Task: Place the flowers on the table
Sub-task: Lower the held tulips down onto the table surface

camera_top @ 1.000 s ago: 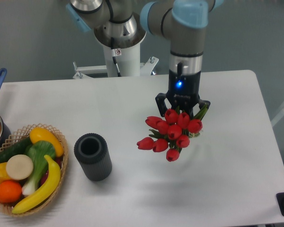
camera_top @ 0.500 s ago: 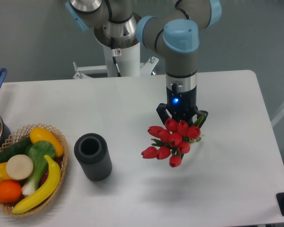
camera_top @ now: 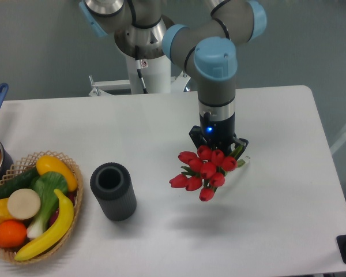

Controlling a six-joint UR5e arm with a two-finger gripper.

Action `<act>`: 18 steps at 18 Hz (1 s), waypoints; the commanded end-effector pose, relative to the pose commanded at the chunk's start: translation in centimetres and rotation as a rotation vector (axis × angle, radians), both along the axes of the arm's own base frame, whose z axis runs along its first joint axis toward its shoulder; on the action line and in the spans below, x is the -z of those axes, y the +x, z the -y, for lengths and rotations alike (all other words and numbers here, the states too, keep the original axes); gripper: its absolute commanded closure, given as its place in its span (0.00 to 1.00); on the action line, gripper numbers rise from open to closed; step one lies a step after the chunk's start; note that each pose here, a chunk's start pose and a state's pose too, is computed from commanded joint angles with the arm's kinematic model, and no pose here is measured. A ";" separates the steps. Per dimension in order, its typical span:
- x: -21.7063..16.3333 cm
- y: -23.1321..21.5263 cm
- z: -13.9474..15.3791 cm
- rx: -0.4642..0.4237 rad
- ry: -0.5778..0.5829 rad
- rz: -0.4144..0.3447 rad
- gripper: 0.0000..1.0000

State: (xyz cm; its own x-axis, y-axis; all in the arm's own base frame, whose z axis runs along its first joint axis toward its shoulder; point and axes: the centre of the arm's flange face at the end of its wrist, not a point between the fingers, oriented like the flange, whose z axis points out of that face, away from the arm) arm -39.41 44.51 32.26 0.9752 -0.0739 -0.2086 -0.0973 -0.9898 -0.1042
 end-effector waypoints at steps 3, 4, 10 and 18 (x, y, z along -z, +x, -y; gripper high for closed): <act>1.5 0.1 -0.7 0.011 -0.007 0.023 0.55; 1.9 -0.1 -0.9 0.012 -0.010 0.031 0.55; 5.1 -0.1 -2.4 0.031 -0.038 0.069 0.55; 4.1 -1.2 -3.8 0.043 0.040 0.090 0.25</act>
